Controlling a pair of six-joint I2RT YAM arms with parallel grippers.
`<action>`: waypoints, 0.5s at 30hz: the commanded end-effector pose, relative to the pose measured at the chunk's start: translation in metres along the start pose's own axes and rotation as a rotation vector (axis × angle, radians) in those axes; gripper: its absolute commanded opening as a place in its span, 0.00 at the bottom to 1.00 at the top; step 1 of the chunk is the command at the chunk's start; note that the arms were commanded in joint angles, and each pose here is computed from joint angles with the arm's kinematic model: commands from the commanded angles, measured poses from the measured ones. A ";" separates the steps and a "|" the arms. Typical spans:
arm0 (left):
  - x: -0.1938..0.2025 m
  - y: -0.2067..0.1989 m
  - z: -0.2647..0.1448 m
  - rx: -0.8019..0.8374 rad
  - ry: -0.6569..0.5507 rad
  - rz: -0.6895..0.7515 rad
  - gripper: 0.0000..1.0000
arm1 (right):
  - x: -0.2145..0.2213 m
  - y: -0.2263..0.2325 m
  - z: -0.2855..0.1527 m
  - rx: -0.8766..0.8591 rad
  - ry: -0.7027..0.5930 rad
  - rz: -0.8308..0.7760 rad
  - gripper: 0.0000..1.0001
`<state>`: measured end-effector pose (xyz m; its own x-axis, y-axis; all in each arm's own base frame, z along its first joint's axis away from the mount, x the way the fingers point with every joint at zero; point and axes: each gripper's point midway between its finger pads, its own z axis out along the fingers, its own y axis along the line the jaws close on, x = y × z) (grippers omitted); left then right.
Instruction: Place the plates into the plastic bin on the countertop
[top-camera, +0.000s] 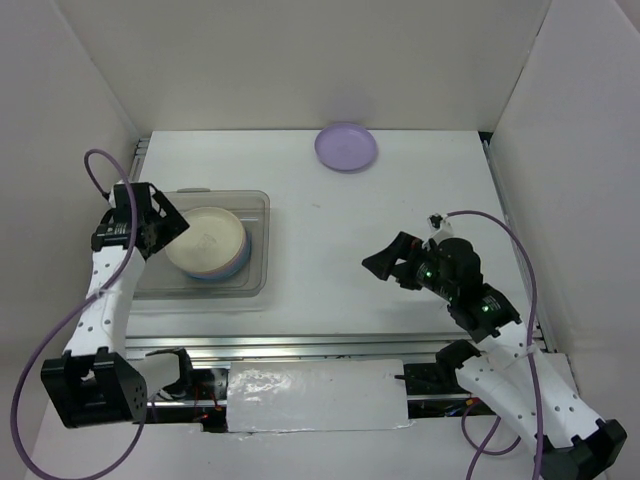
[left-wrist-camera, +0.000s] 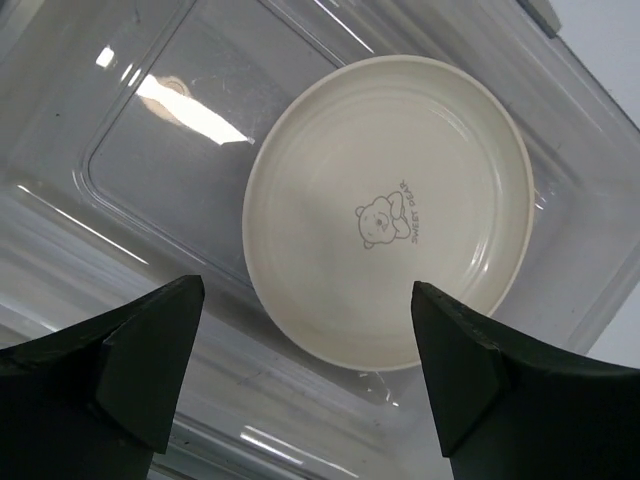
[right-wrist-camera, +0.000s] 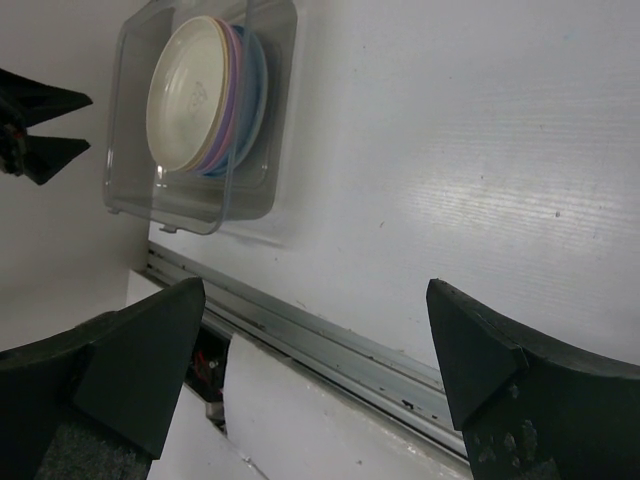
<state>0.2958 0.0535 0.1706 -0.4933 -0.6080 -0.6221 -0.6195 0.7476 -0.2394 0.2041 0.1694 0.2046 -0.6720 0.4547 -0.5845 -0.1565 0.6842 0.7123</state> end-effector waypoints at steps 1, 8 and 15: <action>-0.035 -0.011 -0.043 0.039 -0.148 -0.016 0.99 | -0.021 0.011 0.001 -0.005 -0.053 -0.015 1.00; -0.008 -0.058 -0.073 0.234 -0.108 0.189 0.99 | -0.088 -0.044 0.052 0.277 -0.153 0.105 1.00; 0.024 -0.106 -0.068 0.338 -0.035 0.306 0.99 | -0.159 -0.104 0.137 0.369 -0.186 0.244 1.00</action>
<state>0.2993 -0.0417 0.2247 -0.5981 -0.3773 -0.7070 -0.2794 0.9251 -0.2573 0.3555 0.1093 0.1363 -0.6021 0.6520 -0.4609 0.3178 0.7252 0.6108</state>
